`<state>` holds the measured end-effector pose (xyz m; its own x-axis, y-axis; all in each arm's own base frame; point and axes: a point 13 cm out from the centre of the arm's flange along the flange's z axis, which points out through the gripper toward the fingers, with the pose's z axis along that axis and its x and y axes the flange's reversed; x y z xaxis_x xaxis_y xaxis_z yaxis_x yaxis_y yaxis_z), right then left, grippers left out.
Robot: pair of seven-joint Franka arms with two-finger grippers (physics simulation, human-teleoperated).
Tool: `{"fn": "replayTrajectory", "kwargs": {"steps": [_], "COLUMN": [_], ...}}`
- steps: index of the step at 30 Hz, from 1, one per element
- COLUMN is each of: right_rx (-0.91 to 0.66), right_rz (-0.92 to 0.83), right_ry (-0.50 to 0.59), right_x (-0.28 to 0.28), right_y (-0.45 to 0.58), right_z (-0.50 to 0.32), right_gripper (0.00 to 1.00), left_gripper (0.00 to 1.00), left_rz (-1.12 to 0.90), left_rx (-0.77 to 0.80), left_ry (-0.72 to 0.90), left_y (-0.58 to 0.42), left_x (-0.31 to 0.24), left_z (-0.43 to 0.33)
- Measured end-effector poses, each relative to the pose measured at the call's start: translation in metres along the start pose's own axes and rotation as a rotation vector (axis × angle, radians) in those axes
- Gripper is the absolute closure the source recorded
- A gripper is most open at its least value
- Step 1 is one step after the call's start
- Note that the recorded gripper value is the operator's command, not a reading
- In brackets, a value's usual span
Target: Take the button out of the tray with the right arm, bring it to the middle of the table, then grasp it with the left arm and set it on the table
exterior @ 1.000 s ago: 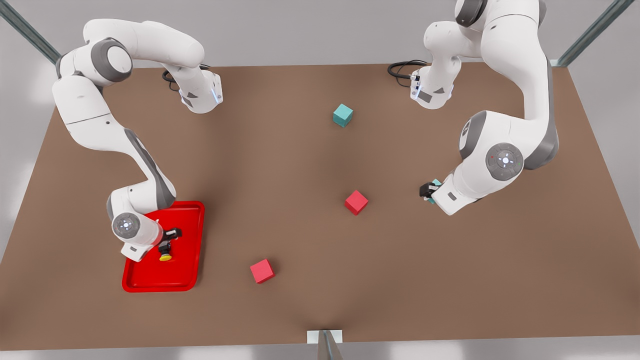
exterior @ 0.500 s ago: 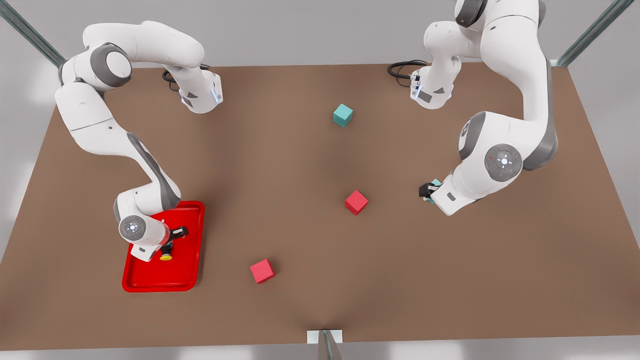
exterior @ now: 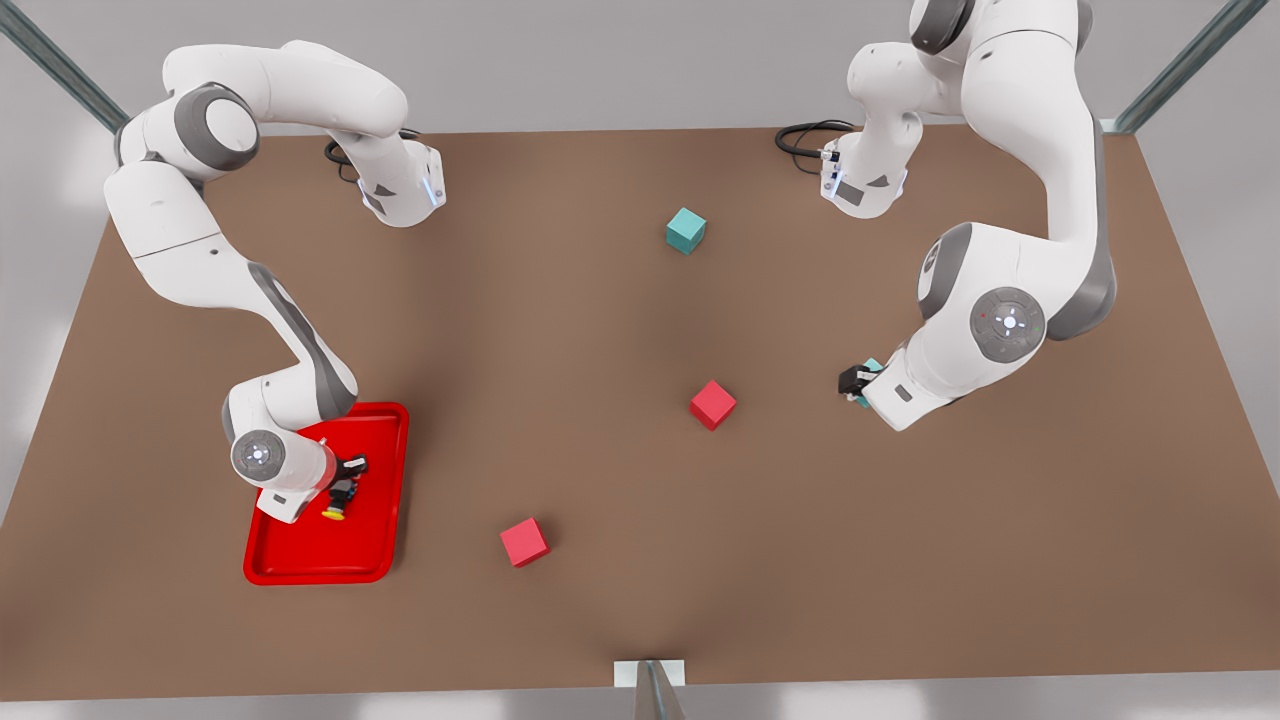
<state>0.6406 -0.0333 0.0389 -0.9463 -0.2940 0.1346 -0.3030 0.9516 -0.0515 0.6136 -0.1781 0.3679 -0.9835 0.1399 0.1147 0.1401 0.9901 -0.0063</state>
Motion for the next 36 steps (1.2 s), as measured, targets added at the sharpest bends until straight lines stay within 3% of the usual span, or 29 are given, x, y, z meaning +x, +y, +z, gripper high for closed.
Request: {"fn": "replayTrajectory", "kwargs": {"steps": [12,24,31,36], "right_rx": [-0.018,-0.047,-0.053,-0.072], "right_rz": [0.058,0.189,0.235,0.232], "right_ry": [-0.011,-0.034,-0.077,-0.102], "right_x": [-0.002,-0.011,-0.027,-0.069], "right_y": [0.001,0.006,0.022,0.11], "right_z": [-0.007,-0.014,-0.068,-0.141], "right_gripper": [0.47,0.76,0.76,0.74], "left_gripper": [0.0,0.0,0.0,0.0], "left_rz": [-0.004,-0.001,-0.003,-0.025], "left_rx": [0.001,-0.001,-0.001,-0.003], "left_ry": [-0.008,-0.007,-0.006,-0.005], "left_y": [0.004,0.004,0.006,0.02], "left_x": [0.0,0.001,0.001,0.0], "left_z": [-0.006,-0.008,-0.008,-0.008]}}
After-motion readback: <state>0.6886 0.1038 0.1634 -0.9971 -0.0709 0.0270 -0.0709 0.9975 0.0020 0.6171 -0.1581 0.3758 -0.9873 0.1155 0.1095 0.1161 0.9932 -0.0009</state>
